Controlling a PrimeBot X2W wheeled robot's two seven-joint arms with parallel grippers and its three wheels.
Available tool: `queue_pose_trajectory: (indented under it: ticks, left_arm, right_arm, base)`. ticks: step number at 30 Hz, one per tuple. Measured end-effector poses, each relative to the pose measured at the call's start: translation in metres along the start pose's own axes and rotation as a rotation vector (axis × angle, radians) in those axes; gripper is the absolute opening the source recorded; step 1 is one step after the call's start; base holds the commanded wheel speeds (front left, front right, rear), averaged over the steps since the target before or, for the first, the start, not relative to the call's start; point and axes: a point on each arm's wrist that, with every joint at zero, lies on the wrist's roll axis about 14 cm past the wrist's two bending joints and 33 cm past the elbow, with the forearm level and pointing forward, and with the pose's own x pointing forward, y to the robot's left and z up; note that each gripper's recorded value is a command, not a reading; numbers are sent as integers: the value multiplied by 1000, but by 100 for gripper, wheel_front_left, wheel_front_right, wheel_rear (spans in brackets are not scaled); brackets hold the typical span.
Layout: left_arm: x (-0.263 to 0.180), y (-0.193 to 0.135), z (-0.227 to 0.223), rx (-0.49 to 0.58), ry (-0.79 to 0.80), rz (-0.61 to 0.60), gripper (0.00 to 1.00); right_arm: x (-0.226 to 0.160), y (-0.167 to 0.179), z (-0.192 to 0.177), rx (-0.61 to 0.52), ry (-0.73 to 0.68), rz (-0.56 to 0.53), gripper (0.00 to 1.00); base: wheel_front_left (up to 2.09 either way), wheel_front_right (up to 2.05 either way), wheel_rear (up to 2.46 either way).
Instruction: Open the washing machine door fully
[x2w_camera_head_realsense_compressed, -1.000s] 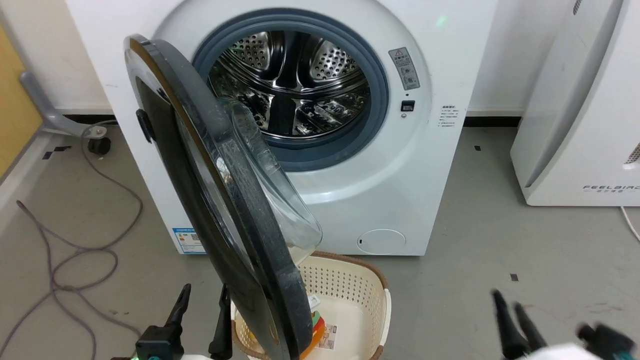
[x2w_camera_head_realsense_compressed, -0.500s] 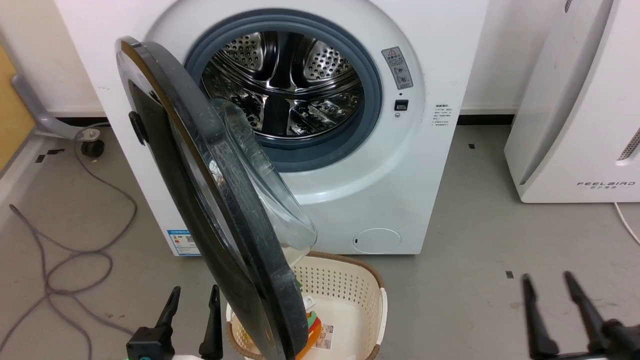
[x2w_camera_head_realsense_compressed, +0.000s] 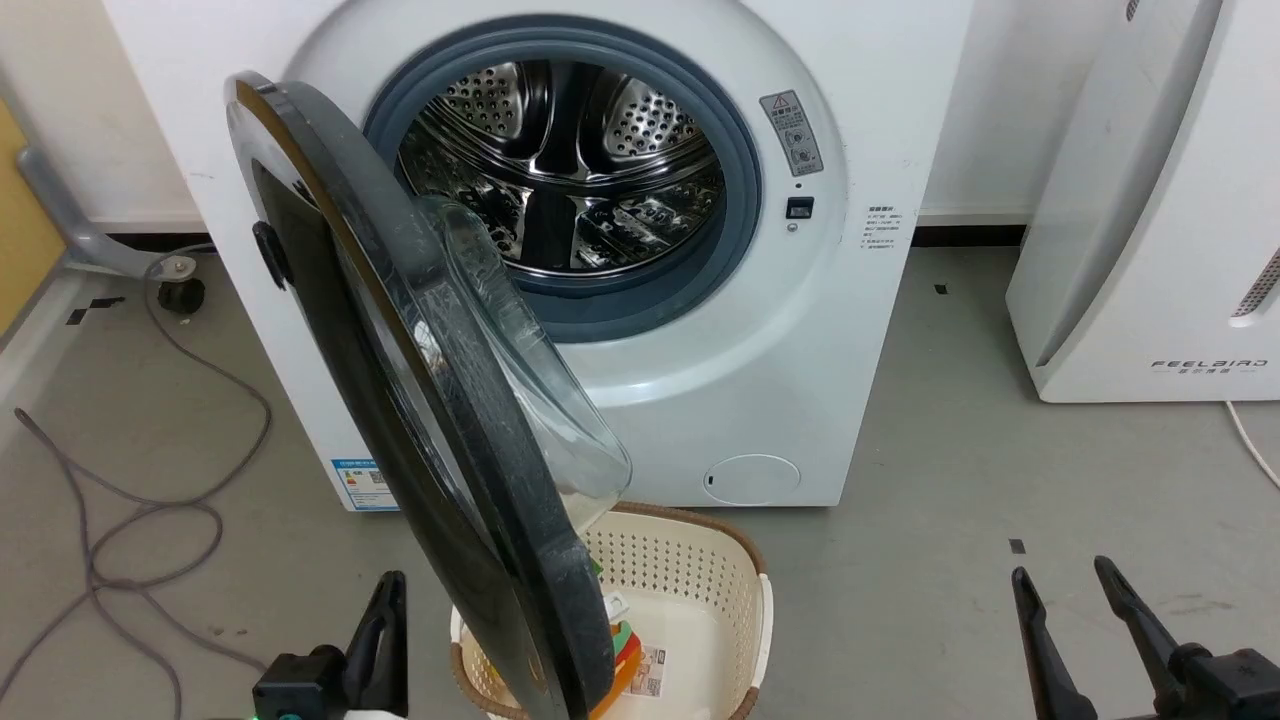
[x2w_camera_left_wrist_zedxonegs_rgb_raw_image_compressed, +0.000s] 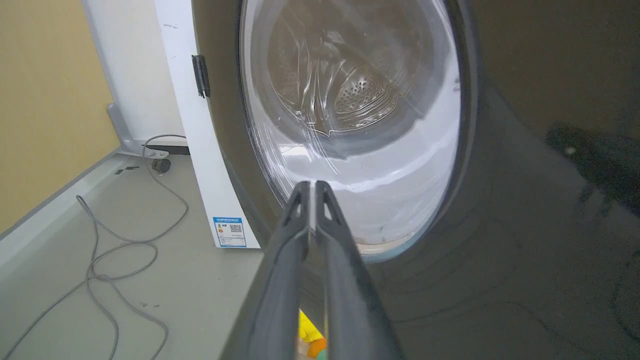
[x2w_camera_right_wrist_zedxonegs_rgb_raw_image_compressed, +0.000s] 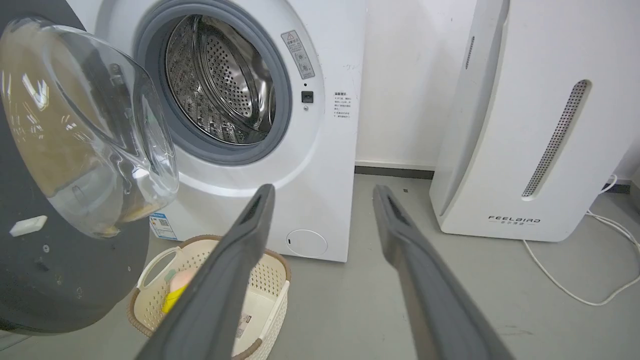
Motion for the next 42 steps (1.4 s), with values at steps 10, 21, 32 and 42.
queue_pose_trajectory:
  ticks: [10, 21, 32, 42]
  left_arm:
    - [6, 2, 44, 0, -138, 8, 0]
    - [5, 4, 147, 60, -459, 16, 0]
    - [-30, -29, 250, 80, -816, -71, 0]
    - [-51, -82, 267, -1, -889, -279, 0]
  right_arm:
    - [-2, -4, -2, 11, 5, -12, 100]
    - [-2, -6, -4, 28, 9, -17, 100]
    - [-4, -7, -7, 44, 18, -23, 100]
    - [-5, -9, -12, 49, 35, -32, 100]
  base:
    - [0, 0, 0]
    - [0, 0, 0]
    - [0, 0, 0]
    - [0, 0, 0]
